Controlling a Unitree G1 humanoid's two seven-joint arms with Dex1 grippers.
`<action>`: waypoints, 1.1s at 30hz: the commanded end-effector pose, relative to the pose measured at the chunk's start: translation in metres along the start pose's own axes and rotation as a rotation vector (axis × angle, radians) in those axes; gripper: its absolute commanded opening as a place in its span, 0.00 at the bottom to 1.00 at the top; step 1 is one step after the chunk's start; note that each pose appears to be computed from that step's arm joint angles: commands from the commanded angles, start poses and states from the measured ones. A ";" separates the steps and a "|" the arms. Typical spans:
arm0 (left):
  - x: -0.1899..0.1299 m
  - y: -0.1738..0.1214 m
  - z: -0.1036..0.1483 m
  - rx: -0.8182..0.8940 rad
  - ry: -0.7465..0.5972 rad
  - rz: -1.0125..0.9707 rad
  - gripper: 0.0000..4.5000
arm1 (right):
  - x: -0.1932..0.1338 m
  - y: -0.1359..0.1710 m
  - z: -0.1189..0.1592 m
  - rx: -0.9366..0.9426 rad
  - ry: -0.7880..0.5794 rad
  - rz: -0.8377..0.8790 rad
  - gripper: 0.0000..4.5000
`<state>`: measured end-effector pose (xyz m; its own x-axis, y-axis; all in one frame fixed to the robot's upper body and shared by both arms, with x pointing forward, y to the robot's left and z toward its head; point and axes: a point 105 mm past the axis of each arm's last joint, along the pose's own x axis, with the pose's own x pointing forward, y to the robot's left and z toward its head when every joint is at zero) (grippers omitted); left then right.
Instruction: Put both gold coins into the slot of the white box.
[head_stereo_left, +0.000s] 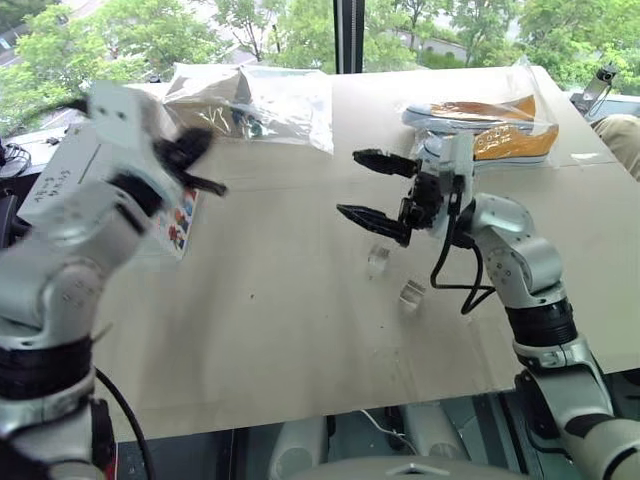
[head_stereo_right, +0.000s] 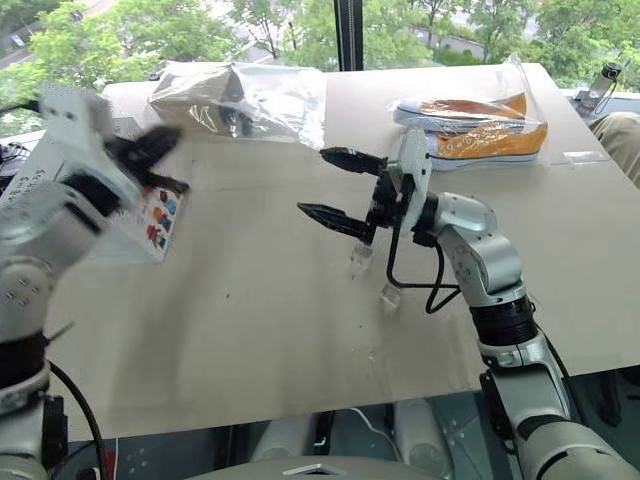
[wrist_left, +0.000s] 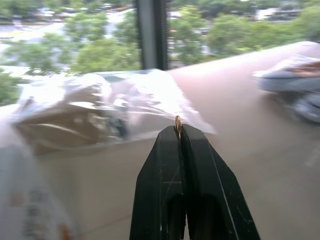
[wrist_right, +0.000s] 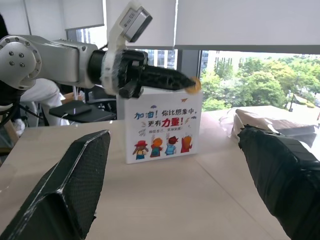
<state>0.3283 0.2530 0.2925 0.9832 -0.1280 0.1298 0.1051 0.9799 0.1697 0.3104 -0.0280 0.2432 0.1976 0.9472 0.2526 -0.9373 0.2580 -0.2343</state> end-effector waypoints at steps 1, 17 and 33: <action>-0.008 0.031 0.011 0.059 0.019 0.157 0.00 | 0.003 -0.001 0.016 -0.017 -0.021 -0.003 0.99; -0.017 0.073 -0.017 0.068 0.155 0.352 0.00 | 0.010 0.016 0.033 0.046 -0.090 0.125 0.99; -0.035 0.109 -0.050 0.044 0.264 0.487 0.00 | 0.012 0.017 0.036 0.030 -0.094 0.126 0.99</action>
<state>0.3176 0.3600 0.2589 0.9375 0.3455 -0.0420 -0.3314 0.9229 0.1959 0.2928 -0.0200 0.2609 0.0846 0.9532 0.2901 -0.9746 0.1397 -0.1748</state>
